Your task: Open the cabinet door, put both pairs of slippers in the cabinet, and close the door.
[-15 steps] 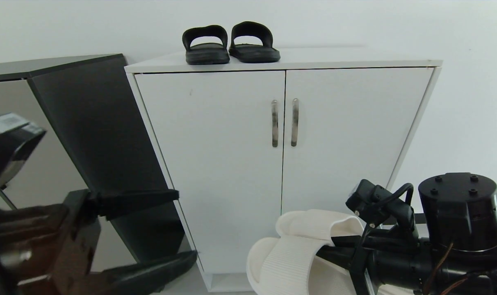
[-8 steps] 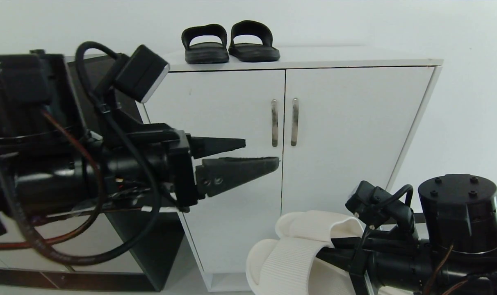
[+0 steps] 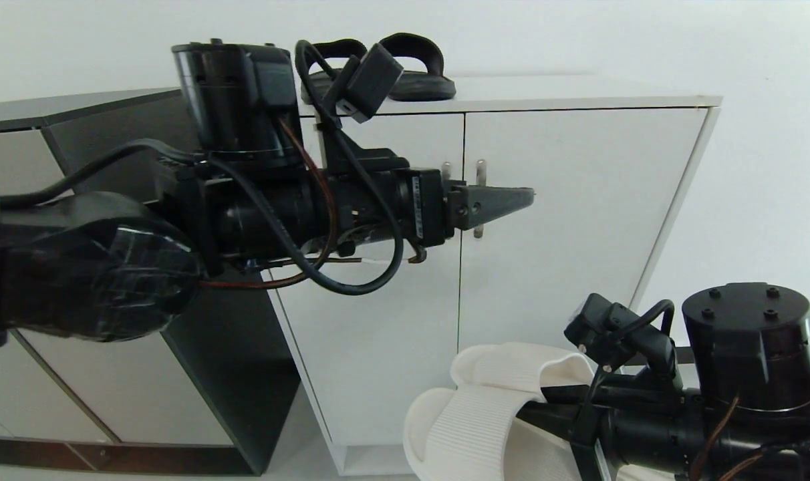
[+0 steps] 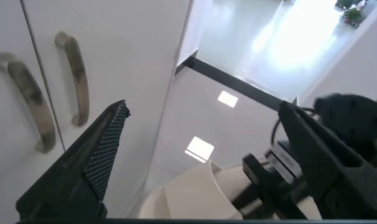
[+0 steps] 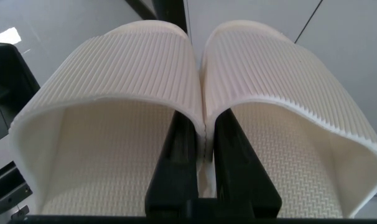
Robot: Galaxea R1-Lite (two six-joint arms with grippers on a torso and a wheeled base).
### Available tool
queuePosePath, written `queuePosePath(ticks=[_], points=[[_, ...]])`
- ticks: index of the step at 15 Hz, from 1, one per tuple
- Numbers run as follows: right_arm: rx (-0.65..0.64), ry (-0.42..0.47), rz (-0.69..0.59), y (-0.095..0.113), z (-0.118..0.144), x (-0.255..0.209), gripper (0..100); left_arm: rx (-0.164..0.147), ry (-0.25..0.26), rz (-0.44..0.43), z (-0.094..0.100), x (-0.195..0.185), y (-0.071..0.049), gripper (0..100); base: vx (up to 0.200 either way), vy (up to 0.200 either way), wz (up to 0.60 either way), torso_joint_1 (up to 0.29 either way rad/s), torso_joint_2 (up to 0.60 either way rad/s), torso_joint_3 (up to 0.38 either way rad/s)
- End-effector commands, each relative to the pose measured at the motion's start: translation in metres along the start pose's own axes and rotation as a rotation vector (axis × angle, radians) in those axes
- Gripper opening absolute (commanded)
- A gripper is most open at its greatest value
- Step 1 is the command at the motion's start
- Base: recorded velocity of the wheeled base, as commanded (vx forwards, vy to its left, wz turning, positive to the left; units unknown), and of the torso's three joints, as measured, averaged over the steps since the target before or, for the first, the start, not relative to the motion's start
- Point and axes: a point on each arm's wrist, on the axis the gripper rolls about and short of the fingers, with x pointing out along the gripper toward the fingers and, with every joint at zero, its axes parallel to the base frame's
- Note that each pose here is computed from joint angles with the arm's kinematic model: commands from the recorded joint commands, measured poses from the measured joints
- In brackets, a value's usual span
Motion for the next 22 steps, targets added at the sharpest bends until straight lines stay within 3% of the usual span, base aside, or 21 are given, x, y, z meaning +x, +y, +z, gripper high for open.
queuePosePath(ticks=[1,10,13,16,18,22], points=[[-0.001,-0.001,0.001,0.0,0.0,0.0,0,-0.01,0.017,0.007,-0.008,0.022,0.011,100,0.0,0.0,0.0,0.0,0.0,0.0],[-0.001,0.004,0.003,0.0,-0.001,0.0,0,-0.028,0.039,0.048,-0.014,0.036,0.034,100,0.0,0.0,0.0,0.0,0.0,0.0],[0.0,0.013,0.003,0.0,-0.004,0.0,0,-0.067,0.036,0.053,-0.015,0.036,0.035,100,0.0,0.0,0.0,0.0,0.0,0.0],[0.0,0.013,0.003,0.0,-0.004,0.0,0,-0.068,0.031,0.061,-0.015,0.038,0.04,100,0.0,0.0,0.0,0.0,0.0,0.0],[0.001,0.016,0.003,0.0,-0.004,0.001,0,-0.068,0.024,0.112,-0.017,0.044,0.05,100,0.0,0.0,0.0,0.0,0.0,0.0],[0.001,0.018,0.003,0.0,-0.005,0.001,0,-0.069,0.025,0.121,-0.02,0.052,0.055,100,0.0,0.0,0.0,0.0,0.0,0.0]])
